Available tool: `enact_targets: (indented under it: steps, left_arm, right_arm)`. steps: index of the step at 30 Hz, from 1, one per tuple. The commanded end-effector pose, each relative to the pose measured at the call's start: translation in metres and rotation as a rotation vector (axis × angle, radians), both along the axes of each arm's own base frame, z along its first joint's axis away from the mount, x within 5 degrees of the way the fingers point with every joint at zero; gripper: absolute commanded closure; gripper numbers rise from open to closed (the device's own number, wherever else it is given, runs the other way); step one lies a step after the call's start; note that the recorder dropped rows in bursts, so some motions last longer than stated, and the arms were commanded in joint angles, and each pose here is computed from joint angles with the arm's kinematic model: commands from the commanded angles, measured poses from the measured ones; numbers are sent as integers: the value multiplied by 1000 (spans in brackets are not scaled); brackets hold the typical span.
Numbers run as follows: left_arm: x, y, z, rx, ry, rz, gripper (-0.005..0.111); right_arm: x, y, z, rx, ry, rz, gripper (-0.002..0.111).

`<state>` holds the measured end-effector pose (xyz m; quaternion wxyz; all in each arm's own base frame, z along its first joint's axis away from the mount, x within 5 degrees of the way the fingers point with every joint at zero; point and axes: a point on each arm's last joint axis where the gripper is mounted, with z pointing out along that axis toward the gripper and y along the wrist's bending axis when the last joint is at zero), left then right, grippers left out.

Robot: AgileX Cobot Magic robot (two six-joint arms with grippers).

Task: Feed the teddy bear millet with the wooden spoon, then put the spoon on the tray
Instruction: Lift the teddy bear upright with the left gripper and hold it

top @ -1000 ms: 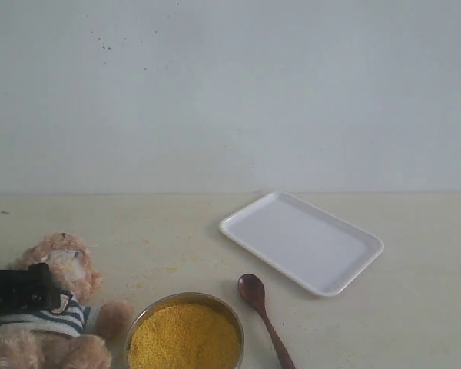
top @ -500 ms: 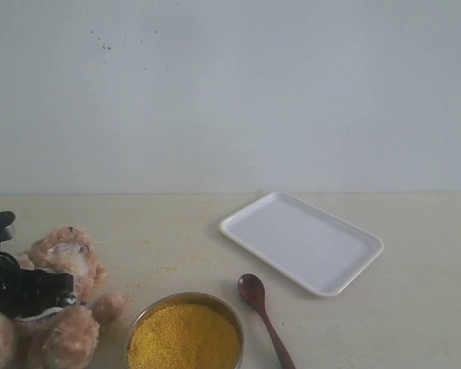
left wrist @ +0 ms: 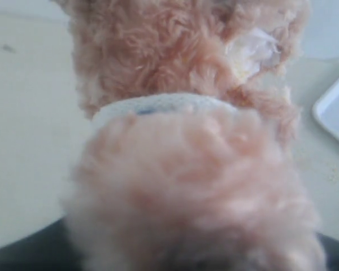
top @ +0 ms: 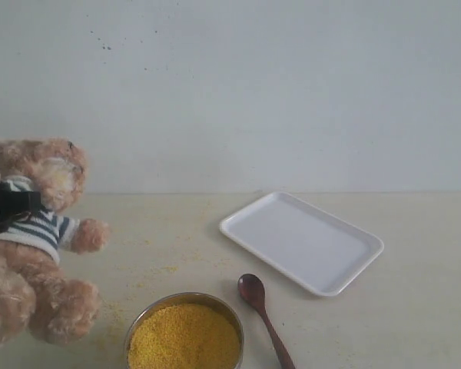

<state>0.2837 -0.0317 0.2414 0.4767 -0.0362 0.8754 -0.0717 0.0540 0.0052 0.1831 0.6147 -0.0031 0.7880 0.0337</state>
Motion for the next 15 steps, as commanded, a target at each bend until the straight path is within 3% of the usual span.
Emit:
enact_targets:
  steps: [1, 8, 15]
  left_arm:
    - [-10, 2, 20, 13, -75, -9, 103]
    - [-9, -1, 3, -91, 52, 27, 103]
    - [-10, -3, 0, -124, 90, 34, 103]
  right_arm:
    - [0, 0, 1, -10, -14, 0, 107]
    - [0, 0, 1, -10, -14, 0, 107]
    - [0, 0, 1, -10, -14, 0, 107]
